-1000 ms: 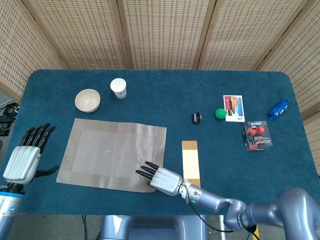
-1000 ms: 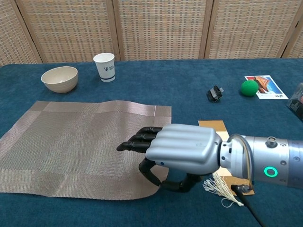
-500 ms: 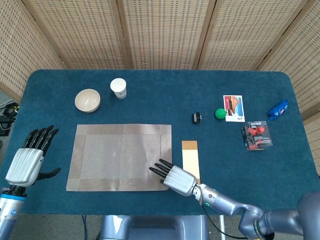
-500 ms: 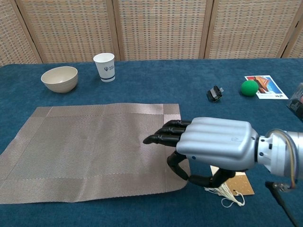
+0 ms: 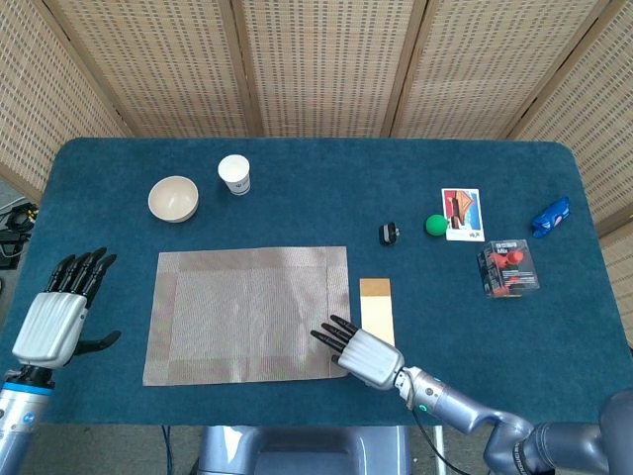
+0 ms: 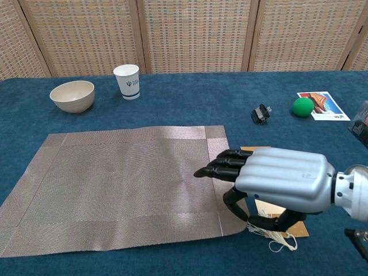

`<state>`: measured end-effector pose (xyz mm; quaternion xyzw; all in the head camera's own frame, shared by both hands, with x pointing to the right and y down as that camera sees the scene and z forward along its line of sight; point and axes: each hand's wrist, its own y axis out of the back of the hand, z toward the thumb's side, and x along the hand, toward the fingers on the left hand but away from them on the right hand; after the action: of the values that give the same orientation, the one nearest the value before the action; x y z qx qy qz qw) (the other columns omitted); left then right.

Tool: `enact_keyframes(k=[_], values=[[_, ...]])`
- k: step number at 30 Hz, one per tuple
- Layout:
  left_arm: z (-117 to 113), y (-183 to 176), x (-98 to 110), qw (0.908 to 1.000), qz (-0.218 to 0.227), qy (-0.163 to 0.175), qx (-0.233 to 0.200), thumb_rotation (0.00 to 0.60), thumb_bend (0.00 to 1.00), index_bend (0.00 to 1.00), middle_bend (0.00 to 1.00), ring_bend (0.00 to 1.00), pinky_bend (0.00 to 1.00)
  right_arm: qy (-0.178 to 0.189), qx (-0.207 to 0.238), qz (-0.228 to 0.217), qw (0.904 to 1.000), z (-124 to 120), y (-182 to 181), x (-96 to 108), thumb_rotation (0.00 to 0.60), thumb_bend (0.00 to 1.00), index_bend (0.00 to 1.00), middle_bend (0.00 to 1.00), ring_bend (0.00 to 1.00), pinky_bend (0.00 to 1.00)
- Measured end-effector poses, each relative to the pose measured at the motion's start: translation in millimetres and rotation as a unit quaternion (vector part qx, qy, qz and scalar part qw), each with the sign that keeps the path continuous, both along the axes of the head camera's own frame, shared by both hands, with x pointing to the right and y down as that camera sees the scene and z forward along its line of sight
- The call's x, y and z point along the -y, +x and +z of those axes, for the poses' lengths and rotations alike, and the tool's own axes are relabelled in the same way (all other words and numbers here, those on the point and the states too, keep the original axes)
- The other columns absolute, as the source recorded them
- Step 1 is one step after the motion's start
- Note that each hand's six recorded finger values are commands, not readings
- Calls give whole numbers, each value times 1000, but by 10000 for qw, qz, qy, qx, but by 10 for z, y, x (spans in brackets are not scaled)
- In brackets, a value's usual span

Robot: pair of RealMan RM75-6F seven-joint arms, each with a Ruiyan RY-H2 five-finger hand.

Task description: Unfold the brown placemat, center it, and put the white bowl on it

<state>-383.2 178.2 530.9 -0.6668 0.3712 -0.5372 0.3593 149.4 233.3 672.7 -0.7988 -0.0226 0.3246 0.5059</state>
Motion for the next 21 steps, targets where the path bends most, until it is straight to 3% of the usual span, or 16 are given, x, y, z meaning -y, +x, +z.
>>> enact_keyframes(k=[21], values=[[33, 22, -8, 10000, 31, -35, 52, 600, 0, 0, 0, 0, 0, 335, -277, 710, 9965, 28, 514, 242, 600, 654, 782, 40, 0, 0]])
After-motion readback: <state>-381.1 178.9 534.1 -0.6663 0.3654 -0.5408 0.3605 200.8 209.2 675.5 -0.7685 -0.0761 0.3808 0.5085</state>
